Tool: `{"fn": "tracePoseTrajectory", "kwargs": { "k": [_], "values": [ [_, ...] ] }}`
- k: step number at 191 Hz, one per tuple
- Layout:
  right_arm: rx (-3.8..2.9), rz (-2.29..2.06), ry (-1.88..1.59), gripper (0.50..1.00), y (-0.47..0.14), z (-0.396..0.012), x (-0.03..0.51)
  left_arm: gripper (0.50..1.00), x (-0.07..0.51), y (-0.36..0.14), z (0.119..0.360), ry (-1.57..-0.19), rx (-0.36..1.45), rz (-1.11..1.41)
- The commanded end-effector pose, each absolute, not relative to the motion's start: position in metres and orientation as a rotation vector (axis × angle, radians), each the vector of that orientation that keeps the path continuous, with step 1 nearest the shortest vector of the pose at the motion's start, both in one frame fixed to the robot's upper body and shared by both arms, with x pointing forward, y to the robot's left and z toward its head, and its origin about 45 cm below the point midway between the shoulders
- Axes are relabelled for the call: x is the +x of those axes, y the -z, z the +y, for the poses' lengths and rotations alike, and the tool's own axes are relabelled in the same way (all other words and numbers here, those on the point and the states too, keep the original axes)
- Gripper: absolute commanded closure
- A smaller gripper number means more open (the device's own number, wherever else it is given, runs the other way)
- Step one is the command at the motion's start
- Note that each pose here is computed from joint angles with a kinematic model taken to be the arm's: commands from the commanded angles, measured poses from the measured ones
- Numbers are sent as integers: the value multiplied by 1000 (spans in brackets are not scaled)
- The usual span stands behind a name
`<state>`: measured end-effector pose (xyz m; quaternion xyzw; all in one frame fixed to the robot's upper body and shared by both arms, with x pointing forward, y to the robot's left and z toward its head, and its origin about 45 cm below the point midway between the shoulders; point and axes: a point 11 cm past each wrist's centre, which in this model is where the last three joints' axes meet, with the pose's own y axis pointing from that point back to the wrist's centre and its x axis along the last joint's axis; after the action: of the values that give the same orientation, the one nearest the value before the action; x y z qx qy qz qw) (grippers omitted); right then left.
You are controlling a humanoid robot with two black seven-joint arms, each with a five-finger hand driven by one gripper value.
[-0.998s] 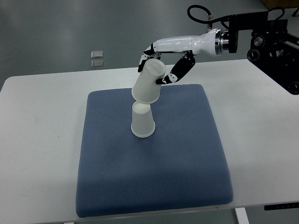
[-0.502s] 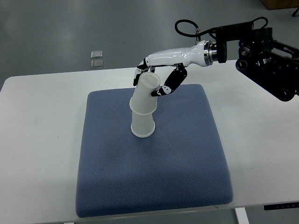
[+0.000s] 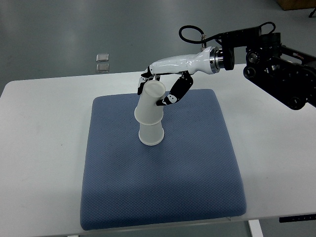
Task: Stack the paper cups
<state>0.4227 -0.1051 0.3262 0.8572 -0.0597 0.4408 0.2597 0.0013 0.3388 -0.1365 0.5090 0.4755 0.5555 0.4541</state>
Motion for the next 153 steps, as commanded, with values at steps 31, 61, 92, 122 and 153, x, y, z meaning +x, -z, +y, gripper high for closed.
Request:
{"fn": "tracePoseTrajectory", "kwargs": {
  "k": [31, 61, 92, 122, 153],
  "values": [
    [2319, -160, -1192, 934, -325, -102, 422, 500, 1, 136, 339, -1371, 1256, 1174],
    [2323, -157, -1189, 789, -323, -101, 421, 500, 1, 136, 339, -1370, 1257, 1173],
    [2328, -159, -1187, 611, -324, -100, 421, 500, 1, 136, 339, -1371, 1256, 1174],
    [2331, -161, -1183, 597, -323, -101, 421, 500, 2, 136, 339, -1370, 1256, 1172],
    [2330, -178, -1172, 597, -323, -106, 424, 500, 1, 136, 339, -1372, 1255, 1175]
  ]
}}
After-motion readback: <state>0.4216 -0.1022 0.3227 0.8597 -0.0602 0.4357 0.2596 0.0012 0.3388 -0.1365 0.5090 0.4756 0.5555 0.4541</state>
